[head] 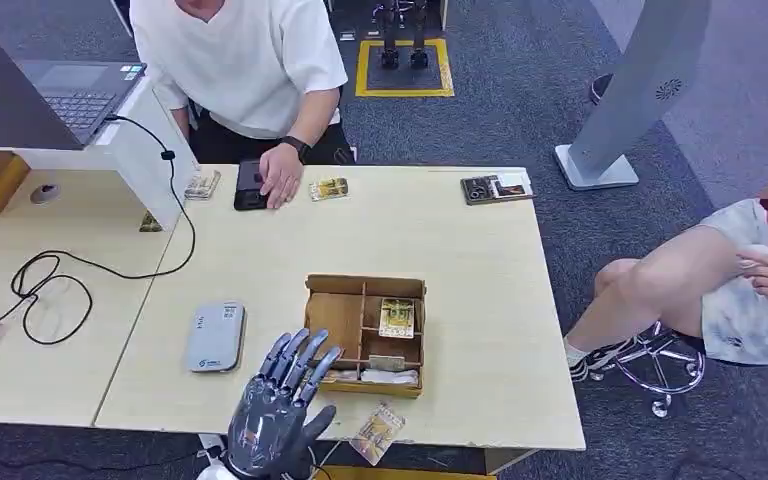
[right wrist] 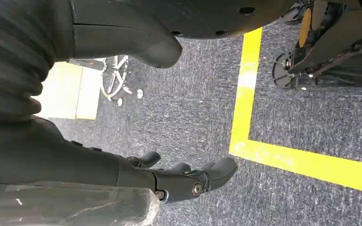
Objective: Pass the card to the sensor for recognition and then transmit it.
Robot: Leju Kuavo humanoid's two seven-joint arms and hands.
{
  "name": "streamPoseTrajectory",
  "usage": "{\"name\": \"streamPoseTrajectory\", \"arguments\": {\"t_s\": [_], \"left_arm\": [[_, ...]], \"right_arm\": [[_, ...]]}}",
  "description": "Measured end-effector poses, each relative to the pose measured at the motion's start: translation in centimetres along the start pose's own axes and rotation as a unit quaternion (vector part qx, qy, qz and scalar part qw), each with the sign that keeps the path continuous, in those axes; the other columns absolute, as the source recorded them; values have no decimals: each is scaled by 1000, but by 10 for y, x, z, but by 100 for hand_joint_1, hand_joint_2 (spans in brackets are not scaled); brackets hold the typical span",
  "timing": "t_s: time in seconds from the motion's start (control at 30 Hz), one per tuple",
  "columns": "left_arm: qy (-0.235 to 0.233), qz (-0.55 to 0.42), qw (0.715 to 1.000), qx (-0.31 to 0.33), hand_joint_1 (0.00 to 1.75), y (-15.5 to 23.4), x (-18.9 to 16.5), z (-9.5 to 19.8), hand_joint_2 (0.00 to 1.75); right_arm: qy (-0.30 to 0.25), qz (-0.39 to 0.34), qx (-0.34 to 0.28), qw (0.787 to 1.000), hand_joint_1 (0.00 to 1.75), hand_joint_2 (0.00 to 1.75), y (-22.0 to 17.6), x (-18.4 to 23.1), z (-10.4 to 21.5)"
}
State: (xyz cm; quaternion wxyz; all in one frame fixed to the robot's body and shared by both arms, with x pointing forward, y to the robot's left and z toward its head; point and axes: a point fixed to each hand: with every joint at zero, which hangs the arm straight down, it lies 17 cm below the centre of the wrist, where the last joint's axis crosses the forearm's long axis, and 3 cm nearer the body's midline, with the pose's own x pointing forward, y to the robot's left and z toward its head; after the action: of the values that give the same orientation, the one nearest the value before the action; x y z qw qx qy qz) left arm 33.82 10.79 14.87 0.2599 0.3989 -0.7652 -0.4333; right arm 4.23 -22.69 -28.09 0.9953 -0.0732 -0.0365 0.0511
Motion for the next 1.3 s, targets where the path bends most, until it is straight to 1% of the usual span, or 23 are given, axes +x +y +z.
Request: {"name": "streamPoseTrajectory", "arguments": {"t_s": [0.1,0.17,0.43,0.9,1.3], "left_arm": [[-6,1,1000,-9,0,-6,3,2,175],[-16,-4,999,-29,0,-19,5,9,175],[-24,-8,999,-40,0,-27,5,13,175],[25,-55,996,-59,0,-41,-10,16,175],[67,-61,991,-101,0,-58,-20,20,175]], "right_arm": [[0,0,0,1000,0,175,0,0,0],[0,0,0,1000,0,175,0,0,0],[0,0,0,1000,0,175,0,0,0],[2,-6,0,1000,0,175,0,-1,0],[6,-16,1,1000,0,175,-1,-3,0]]}}
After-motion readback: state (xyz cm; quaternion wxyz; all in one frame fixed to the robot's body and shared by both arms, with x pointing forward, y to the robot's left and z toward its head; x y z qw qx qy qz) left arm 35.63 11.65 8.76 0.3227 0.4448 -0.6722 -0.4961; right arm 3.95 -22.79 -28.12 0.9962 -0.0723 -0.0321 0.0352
